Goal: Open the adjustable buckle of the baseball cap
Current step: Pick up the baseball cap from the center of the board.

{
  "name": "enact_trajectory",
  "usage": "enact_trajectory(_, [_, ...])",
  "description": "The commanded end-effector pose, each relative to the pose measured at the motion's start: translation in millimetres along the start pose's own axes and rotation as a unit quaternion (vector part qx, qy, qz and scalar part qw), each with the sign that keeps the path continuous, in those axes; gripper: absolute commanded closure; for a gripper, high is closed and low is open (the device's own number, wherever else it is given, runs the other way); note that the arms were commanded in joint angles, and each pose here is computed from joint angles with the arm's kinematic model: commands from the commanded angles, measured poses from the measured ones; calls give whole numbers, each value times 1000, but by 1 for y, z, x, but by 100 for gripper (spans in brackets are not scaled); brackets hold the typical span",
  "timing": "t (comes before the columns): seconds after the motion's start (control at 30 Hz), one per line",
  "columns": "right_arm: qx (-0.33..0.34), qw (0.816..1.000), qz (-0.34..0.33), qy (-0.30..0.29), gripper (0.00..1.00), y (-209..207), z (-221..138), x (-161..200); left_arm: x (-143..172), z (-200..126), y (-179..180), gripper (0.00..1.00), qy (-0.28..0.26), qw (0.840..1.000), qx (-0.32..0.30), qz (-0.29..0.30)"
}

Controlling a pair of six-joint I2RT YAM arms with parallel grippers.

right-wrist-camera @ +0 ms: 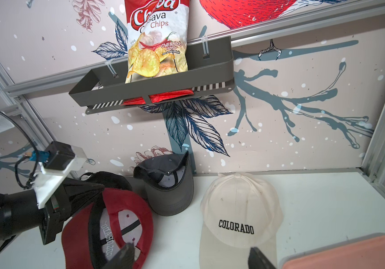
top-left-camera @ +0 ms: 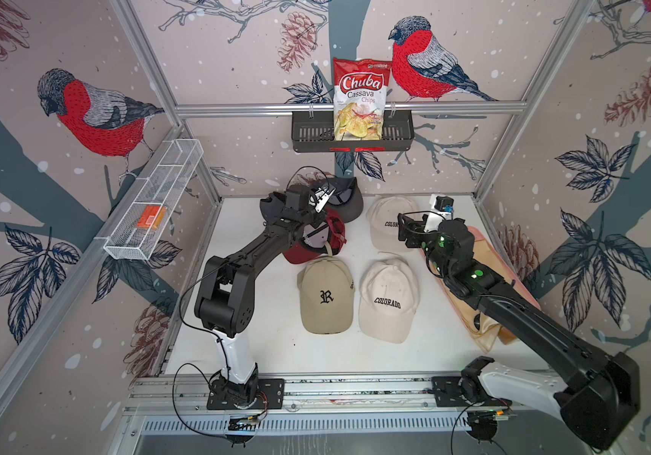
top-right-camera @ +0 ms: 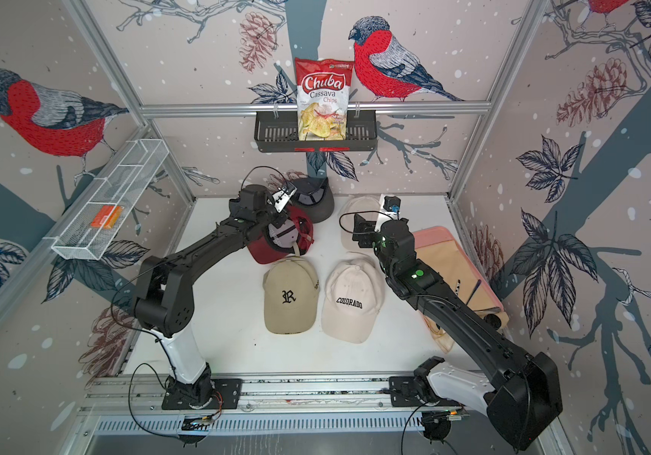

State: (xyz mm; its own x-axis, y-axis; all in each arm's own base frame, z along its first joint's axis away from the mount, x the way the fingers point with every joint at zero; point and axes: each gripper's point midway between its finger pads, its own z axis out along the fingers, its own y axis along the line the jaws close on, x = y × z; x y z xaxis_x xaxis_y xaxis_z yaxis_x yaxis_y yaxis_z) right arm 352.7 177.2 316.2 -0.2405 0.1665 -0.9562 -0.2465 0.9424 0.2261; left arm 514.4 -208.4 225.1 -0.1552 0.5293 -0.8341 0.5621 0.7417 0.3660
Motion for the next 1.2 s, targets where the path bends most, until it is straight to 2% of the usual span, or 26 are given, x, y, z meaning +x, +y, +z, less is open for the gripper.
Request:
enact_trajectory(0.0, [-21,999,13,-20,20,8,-5,-10,-30,-18,1,100,-55,998,6,-36])
enact_trajectory(0.13, [-29,999,13,-21,20,10,-11,-8,-35,-35,2,100,-72,997,-1,-37])
enact_trajectory(0.17, [-30,999,13,-21,20,10,-12,-8,-31,-36,3,96,-64,997,-5,-30])
enact_trajectory(0.27, [-31,999,10,-19,20,10,-15,-7,-11,-31,2,63,-30,1000,-6,-3])
enact_trajectory(0.37, [-26,999,8,-18,19,7,-17,-5,7,-27,8,38,-8,999,-36,29])
enact_trajectory(0.4, [-24,1000,7,-18,19,6,-17,-3,12,-26,11,34,-5,998,-45,38])
enact_trajectory(0.57, [-20,1000,-1,-8,19,4,-12,6,30,-12,10,30,-2,991,-53,125])
enact_trajectory(0.67, [-15,1000,-9,-1,18,2,-8,11,32,2,9,29,0,987,-47,155])
enact_trajectory(0.87, [-7,1000,-17,16,17,-7,5,20,39,33,16,28,9,977,-60,203])
enact_trajectory(0.93, [-5,1000,-15,20,17,-12,10,22,43,43,16,28,13,977,-58,207])
enact_trajectory(1.03, [-5,999,-10,30,17,-18,18,25,38,53,12,28,-9,978,-48,203])
enact_trajectory(1.1, [-6,999,-7,35,17,-19,25,26,38,62,9,31,-6,979,-32,202])
enact_trajectory(1.17, [-10,999,-6,40,17,-18,30,28,34,66,10,42,-7,980,-26,197])
